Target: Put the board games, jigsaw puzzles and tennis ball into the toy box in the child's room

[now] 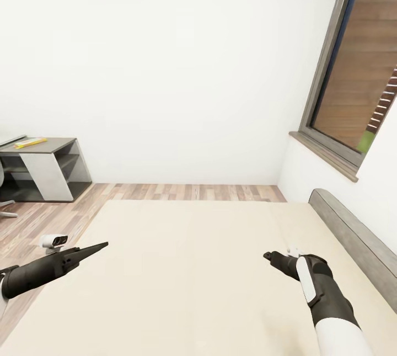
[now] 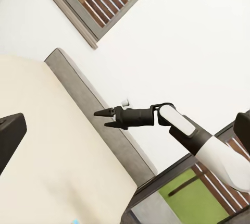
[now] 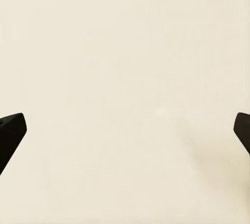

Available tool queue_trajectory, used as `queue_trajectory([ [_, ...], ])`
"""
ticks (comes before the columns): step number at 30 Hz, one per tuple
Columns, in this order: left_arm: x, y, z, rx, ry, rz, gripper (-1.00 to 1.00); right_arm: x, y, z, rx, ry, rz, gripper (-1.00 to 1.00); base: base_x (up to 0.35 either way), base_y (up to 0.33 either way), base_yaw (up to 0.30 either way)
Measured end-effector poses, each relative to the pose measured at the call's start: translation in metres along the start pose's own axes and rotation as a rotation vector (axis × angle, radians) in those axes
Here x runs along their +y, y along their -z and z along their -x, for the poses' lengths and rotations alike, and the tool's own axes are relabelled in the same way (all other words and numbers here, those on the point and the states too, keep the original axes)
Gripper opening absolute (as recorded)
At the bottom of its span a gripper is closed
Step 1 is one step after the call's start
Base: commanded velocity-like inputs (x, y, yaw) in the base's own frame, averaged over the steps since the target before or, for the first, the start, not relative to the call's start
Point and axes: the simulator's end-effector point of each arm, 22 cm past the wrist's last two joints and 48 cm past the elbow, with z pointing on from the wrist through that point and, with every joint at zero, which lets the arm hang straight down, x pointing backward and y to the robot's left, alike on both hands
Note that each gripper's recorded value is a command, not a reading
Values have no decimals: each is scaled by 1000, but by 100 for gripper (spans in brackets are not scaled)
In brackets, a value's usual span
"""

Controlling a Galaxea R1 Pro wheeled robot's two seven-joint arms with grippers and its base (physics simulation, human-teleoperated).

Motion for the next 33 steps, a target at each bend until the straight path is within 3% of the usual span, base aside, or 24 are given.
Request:
queue_trajectory([
  [33,0,0,0,0,0,1,100,3,2,4,-10,0,11,100,0,0,0],
])
